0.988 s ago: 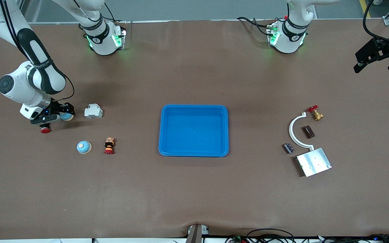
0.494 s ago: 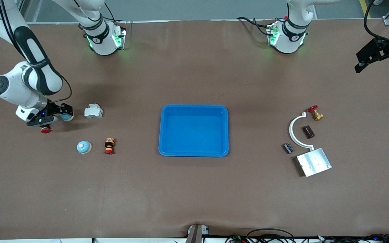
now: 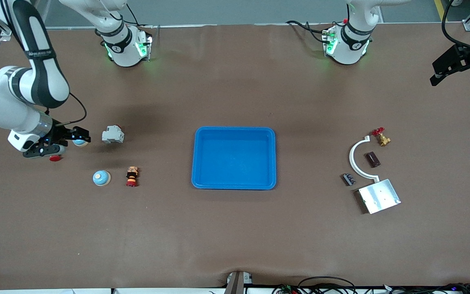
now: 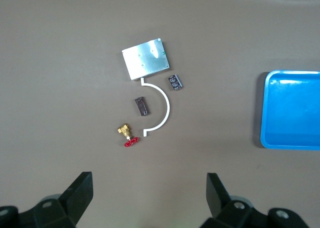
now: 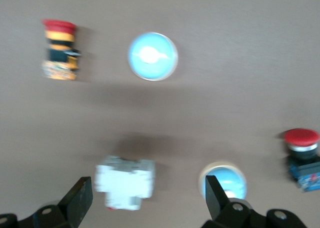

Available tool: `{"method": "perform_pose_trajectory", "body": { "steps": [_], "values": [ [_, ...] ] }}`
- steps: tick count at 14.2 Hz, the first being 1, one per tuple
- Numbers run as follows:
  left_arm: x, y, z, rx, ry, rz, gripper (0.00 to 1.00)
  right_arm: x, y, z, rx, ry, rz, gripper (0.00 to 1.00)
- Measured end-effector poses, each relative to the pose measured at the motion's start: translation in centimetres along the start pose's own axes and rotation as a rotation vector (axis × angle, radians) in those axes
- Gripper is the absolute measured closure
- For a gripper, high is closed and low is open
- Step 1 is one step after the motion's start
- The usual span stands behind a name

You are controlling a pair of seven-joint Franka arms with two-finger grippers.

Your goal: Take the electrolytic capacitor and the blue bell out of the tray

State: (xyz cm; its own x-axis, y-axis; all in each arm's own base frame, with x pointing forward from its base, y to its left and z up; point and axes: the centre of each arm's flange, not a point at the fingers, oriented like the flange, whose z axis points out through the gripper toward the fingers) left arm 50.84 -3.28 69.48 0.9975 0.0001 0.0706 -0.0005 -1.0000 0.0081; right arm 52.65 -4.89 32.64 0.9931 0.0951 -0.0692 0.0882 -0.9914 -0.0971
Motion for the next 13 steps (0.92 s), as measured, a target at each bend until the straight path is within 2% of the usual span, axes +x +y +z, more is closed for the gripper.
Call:
{"method": "perform_pose_trajectory", "body": {
  "steps": [4,6,9,13],
  "values": [
    [0.0,0.0,0.0,0.0,-0.001,0.0,0.0,2.0,-5.4,-6.3,-0.008,-0.076,0.058,0.0],
    [0.0,0.0,0.0,0.0,-0.001,0.0,0.0,2.8,-5.6,-10.2,-0.021,-0.082,0.086,0.0],
    [0.0,0.0,0.0,0.0,-0.001,0.0,0.0,3.2,-4.8,-13.9,-0.087,-0.041,0.091,0.0],
    [-0.2,0.0,-0.2,0.001,-0.01,0.0,0.0,2.0,-3.6,-18.0,-0.094,0.04,0.154,0.0]
  ]
}}
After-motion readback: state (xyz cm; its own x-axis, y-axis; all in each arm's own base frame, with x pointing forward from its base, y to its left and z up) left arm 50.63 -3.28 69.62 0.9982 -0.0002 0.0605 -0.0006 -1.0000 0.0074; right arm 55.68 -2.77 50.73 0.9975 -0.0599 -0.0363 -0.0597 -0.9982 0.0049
